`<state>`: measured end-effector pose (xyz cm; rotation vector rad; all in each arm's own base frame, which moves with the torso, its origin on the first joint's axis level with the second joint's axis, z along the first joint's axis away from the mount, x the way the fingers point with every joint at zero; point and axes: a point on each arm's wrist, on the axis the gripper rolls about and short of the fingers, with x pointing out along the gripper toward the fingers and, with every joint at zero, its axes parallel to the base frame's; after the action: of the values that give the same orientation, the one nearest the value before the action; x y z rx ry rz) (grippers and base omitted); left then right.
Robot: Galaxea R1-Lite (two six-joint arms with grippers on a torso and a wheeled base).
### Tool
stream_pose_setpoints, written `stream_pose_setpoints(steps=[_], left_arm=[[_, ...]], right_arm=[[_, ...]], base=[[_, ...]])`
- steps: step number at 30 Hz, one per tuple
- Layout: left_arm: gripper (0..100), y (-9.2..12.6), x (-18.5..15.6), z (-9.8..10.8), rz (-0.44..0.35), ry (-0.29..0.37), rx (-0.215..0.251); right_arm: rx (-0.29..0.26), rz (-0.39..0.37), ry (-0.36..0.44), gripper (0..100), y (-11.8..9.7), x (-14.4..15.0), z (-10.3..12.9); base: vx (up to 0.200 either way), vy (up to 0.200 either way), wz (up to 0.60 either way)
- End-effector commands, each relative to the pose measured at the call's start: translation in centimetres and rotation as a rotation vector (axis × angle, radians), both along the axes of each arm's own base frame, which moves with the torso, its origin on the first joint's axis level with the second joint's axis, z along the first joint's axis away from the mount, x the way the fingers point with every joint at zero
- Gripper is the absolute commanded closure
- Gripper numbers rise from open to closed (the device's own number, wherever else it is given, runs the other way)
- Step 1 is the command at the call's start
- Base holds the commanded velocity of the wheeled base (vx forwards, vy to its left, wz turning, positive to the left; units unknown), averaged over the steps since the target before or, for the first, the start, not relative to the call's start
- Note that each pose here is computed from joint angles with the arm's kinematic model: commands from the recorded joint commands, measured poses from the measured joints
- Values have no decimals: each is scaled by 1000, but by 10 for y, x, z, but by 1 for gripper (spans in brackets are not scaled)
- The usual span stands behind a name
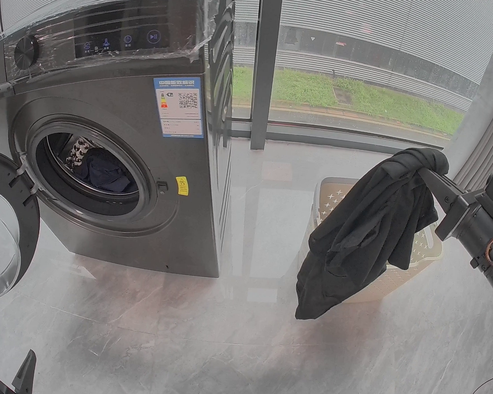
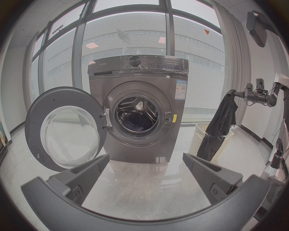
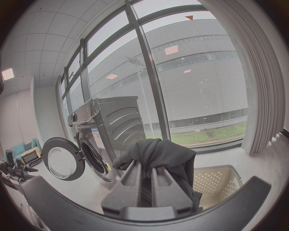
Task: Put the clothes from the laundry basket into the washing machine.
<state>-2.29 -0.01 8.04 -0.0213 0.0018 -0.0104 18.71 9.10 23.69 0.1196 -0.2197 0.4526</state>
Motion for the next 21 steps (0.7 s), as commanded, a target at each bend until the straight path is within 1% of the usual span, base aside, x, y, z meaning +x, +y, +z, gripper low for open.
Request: stream_pose_setpoints(steps=[1,3,6,15,21], left_arm=[[0,0,0,-5,0,3,0],[0,0,0,-5,0,3,0],[0,0,0,-5,0,1,0],[0,0,0,-5,0,1,0],[0,0,0,-5,0,1,-2]], right_arm=[[-1,1,1,100,0,0,0],[-1,1,1,100,0,0,0],[-1,1,1,100,0,0,0],[-3,4,7,100,0,-1,-2],[-3,4,7,100,0,-1,-2]], base=[[0,0,0],[0,0,0],[-200,0,0],[0,0,0],[0,200,0]])
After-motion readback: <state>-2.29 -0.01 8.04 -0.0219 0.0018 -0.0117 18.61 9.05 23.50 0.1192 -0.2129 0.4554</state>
